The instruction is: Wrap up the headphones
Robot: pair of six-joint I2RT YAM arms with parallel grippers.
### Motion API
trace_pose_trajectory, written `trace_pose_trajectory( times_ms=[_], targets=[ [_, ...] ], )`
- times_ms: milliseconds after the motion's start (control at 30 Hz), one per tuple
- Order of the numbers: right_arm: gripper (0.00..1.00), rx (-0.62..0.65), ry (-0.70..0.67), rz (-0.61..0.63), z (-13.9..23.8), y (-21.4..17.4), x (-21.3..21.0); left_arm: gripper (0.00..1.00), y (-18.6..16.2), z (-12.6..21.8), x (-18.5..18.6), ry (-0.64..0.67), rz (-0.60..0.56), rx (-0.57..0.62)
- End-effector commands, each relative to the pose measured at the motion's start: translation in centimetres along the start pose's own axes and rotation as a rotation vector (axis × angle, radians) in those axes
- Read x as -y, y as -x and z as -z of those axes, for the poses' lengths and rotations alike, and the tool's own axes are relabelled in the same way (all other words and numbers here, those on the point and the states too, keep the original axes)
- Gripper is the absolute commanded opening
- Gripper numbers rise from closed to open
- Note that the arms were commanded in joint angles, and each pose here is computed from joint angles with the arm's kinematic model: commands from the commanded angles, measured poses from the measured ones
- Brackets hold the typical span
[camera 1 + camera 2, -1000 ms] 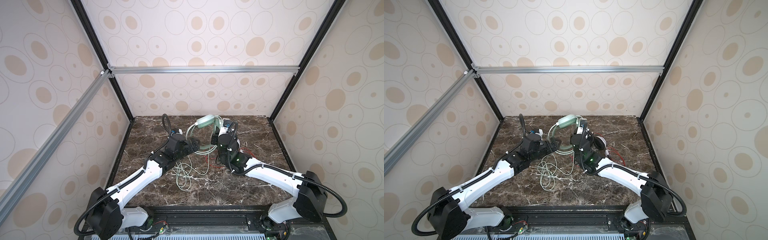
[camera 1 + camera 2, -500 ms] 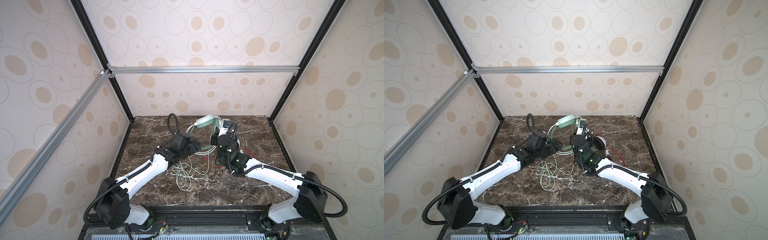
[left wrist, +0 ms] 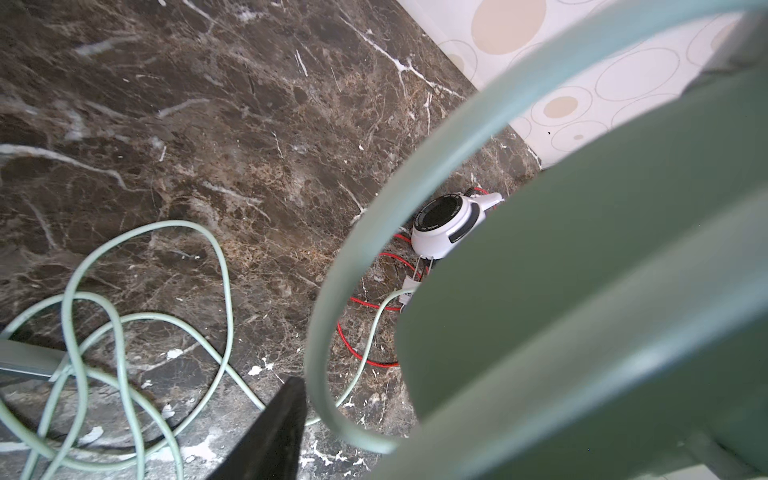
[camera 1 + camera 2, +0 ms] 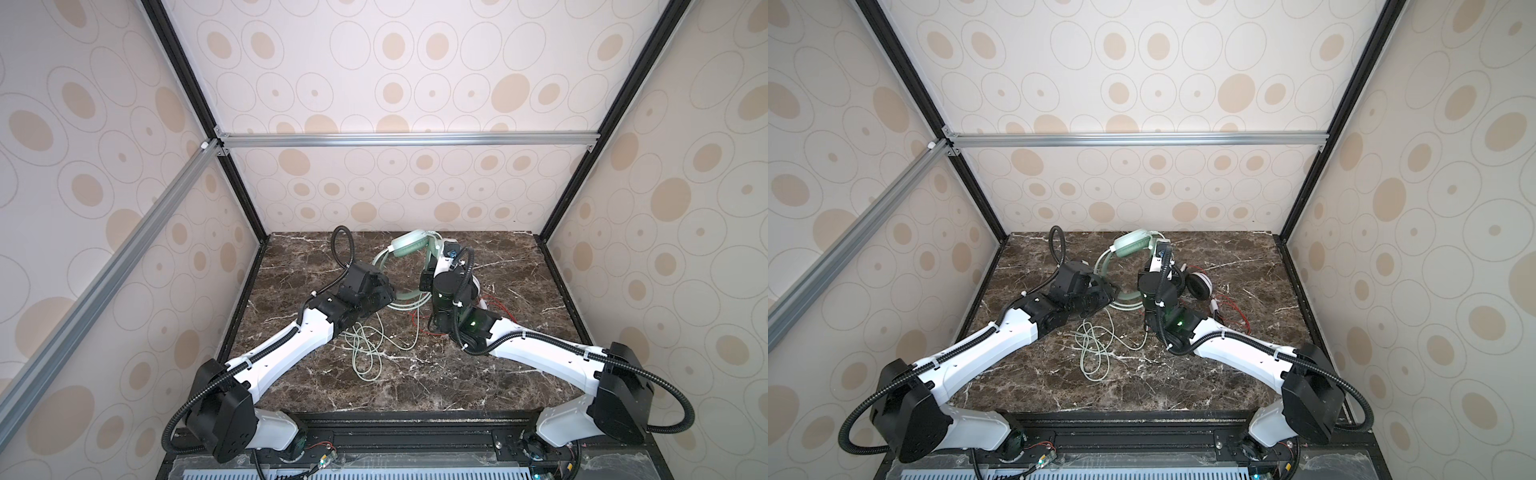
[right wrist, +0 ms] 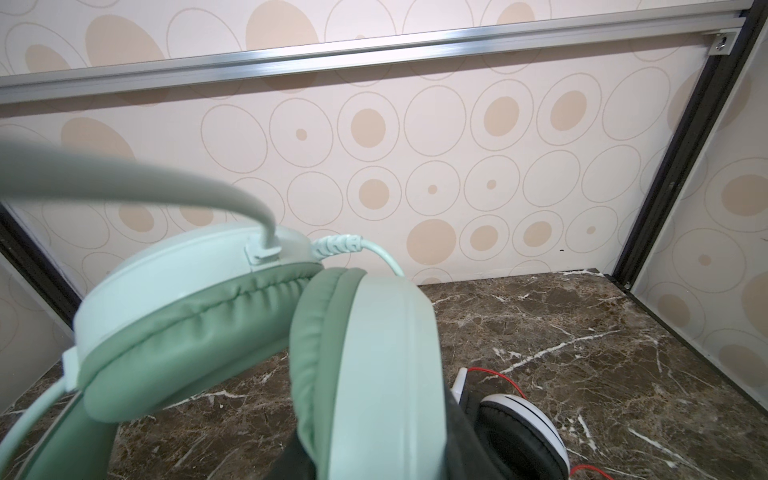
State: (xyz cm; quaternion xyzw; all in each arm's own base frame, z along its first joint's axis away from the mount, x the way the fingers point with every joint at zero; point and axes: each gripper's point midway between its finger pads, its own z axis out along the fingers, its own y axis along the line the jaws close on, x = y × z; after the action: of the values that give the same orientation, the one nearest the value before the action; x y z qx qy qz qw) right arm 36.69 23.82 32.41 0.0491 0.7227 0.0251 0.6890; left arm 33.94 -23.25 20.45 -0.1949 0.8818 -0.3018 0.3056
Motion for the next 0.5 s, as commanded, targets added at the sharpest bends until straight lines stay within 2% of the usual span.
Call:
trace_pose_trajectory(
  times_ms=[0,233,367,400,433,467],
  targets=[
    [0.05,0.078,-0.011,-0.109,0.7,2.7,0.4,0.49,1.0,0.9,1.3,-0.032,-0.008,0.031],
    [0.05,0.084,0.026,-0.174,1.5,3.1,0.7,0.29,0.9,0.9,1.5,-0.055,-0.032,0.038],
    [0.06,0.081,0.051,-0.208,2.0,3.3,1.0,0.06,1.2,1.1,1.8,-0.078,-0.057,0.052],
    [0.08,0.079,0.062,-0.213,2.2,3.2,1.1,0.00,1.5,1.1,1.8,-0.075,-0.067,0.060],
    [0.11,0.078,0.076,-0.217,2.4,3.4,1.1,0.00,1.8,1.2,1.7,-0.070,-0.076,0.067],
    [0.21,0.077,0.097,-0.208,2.6,3.5,0.9,0.00,2.1,1.3,1.6,-0.067,-0.085,0.075]
  ],
)
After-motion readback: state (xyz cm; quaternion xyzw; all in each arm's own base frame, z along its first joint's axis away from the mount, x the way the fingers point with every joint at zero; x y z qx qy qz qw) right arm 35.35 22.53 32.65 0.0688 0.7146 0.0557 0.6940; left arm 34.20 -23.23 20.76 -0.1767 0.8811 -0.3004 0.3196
